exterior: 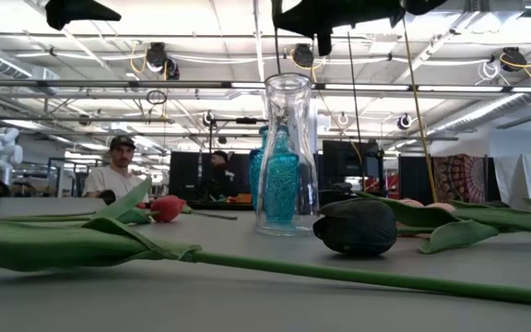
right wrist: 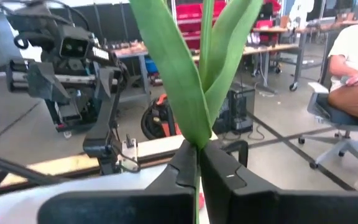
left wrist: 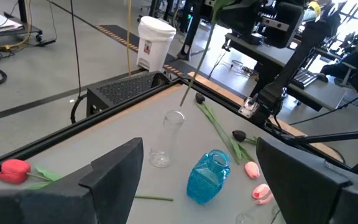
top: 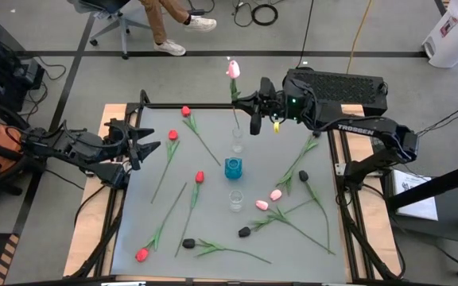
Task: Sort flowers into vase by color
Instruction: Put the top pink tulip into the top transparent vase
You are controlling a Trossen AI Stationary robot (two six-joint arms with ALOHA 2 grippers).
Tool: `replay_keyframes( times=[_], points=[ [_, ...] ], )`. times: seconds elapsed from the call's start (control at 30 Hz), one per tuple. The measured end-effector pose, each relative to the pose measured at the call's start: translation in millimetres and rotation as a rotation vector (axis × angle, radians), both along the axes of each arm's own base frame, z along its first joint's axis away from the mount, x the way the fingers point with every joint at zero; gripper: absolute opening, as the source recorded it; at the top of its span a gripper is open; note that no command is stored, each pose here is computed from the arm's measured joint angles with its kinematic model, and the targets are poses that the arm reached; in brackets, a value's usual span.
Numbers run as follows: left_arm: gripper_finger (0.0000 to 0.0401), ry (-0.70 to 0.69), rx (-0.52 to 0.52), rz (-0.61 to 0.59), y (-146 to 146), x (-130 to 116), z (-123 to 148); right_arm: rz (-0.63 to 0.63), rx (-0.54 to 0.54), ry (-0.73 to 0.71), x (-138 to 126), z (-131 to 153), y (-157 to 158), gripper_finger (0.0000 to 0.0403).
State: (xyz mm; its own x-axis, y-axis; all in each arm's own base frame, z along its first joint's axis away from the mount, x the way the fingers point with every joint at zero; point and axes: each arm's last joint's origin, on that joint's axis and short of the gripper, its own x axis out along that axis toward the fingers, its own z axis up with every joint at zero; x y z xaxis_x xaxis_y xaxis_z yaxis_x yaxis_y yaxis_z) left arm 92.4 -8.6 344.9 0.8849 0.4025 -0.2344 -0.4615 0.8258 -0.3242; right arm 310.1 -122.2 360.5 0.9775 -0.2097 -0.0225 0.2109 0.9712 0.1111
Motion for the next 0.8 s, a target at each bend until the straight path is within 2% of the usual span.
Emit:
replay_keyframes(
  times=[0.47,0.8],
  points=[
    [0.0319,0.000,0.000,0.000,0.0,0.0,0.0,-0.014,0.021,0.022,-1.4,-24.7,0.0,0.0000],
    [0.0319,0.000,-0.001,0.000,0.0,0.0,0.0,-0.069,-0.004,0.034,-1.2,-27.0,-2.3,0.0000]
  ],
)
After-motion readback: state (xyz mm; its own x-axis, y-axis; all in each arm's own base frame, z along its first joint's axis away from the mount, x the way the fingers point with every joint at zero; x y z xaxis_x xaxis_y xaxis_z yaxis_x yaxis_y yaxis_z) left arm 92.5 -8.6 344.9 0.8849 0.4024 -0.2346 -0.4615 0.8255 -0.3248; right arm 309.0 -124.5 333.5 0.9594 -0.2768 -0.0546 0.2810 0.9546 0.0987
